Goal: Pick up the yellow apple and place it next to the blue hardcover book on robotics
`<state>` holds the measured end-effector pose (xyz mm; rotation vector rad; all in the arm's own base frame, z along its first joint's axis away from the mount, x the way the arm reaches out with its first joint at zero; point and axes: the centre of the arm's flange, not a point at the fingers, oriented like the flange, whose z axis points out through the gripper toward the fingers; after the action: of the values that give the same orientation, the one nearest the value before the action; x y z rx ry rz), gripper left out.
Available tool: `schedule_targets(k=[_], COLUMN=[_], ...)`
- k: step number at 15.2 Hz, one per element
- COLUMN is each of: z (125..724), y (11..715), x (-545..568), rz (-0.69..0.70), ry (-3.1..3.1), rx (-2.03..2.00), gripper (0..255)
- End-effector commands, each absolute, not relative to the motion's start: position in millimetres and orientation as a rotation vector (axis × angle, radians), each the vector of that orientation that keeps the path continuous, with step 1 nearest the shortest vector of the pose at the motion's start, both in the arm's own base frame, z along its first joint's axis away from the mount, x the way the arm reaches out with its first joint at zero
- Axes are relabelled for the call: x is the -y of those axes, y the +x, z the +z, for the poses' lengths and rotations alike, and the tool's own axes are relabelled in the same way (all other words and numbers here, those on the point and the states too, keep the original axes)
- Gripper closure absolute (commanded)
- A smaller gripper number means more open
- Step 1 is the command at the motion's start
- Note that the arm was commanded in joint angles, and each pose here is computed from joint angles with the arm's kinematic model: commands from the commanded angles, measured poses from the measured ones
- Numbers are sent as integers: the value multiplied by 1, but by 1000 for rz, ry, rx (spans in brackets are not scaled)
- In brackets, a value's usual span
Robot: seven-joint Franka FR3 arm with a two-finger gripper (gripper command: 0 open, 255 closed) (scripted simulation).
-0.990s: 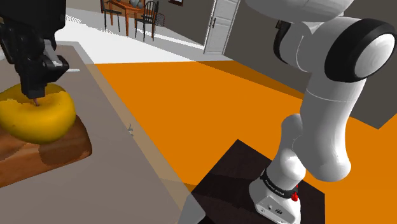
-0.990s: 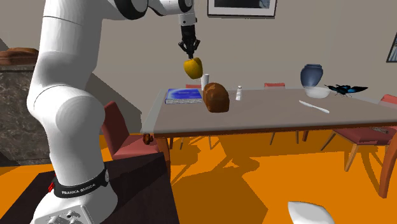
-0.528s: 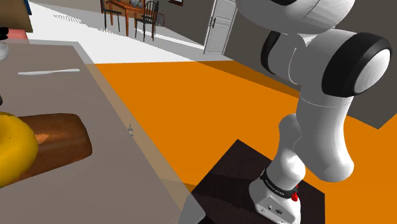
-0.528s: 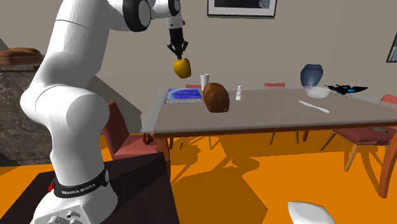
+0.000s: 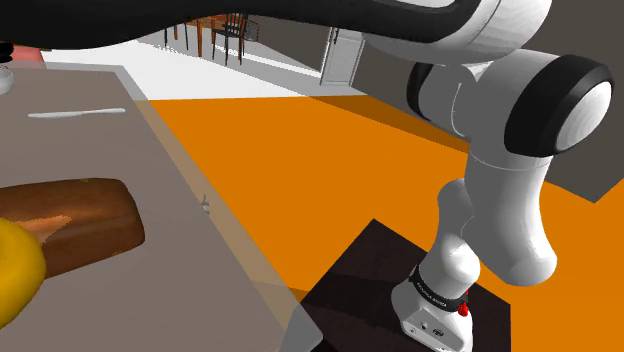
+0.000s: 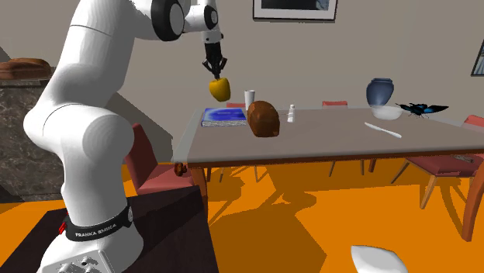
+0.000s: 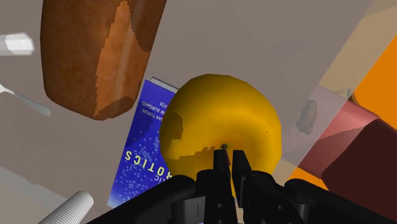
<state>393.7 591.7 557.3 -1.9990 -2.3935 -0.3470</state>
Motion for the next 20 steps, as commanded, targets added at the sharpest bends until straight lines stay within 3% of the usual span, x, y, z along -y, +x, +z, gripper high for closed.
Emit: schedule_targets(k=[1, 20], z=[548, 448], y=[393, 393], x=[-592, -592], rz=[-348, -348], ry=[-1999, -1999], rx=[2393, 2393], gripper=[255, 255])
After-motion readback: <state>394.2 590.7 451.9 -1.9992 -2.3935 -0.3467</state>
